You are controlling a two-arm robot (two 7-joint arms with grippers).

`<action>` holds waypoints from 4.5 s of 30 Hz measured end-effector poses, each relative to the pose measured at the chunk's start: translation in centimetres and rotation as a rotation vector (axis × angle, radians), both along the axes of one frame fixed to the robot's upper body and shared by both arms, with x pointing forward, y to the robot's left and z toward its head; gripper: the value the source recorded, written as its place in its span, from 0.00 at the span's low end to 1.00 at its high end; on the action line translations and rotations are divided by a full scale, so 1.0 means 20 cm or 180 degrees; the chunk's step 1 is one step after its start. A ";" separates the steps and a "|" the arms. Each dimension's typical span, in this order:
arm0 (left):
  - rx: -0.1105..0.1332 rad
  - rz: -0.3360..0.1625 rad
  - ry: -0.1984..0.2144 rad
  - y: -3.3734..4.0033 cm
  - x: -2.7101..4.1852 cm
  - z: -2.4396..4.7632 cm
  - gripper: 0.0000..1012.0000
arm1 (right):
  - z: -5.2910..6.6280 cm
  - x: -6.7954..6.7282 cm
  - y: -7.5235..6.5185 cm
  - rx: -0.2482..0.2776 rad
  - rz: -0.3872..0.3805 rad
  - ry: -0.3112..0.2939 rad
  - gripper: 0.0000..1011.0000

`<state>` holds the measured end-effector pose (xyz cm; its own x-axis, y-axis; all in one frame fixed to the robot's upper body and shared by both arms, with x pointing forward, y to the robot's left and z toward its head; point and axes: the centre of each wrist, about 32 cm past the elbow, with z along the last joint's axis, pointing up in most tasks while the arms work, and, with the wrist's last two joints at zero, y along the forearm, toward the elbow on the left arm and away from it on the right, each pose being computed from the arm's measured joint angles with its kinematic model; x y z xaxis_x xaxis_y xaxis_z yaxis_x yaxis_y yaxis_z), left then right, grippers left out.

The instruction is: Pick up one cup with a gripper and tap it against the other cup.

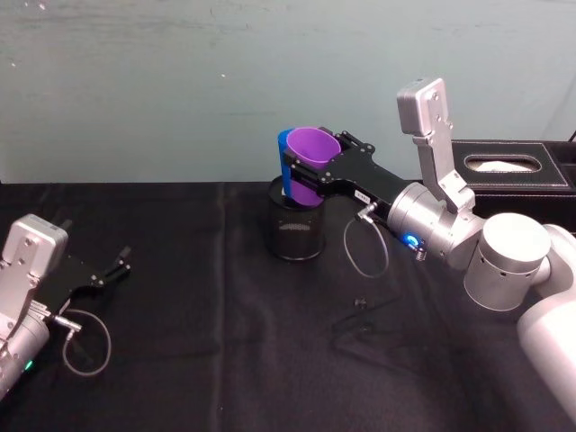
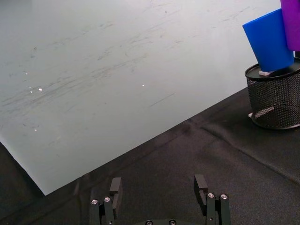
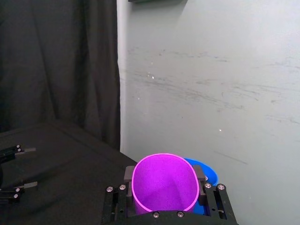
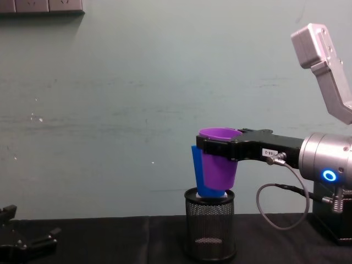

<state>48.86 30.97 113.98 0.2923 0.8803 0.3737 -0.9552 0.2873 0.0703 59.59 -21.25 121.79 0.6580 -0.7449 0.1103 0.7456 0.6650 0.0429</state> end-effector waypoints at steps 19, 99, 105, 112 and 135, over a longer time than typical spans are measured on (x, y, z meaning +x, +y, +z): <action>0.0000 0.0000 0.0000 0.000 0.000 0.000 0.99 | 0.00 0.00 0.00 0.0000 0.0000 0.0000 0.73; 0.0000 0.0000 0.0000 0.000 0.000 0.000 0.99 | -0.60 -0.53 -0.05 -0.0045 0.0075 0.0058 0.73; 0.0000 0.0000 0.0000 0.000 0.000 0.000 0.99 | -0.61 -0.53 -0.05 -0.0032 0.0067 0.0074 0.73; 0.0000 0.0000 0.0000 0.000 0.000 0.000 0.99 | -0.62 -0.53 -0.05 -0.0045 0.0065 0.0080 0.73; 0.0000 0.0000 0.0000 0.000 0.000 0.000 0.99 | -0.61 -0.52 -0.05 -0.0042 0.0067 0.0067 0.99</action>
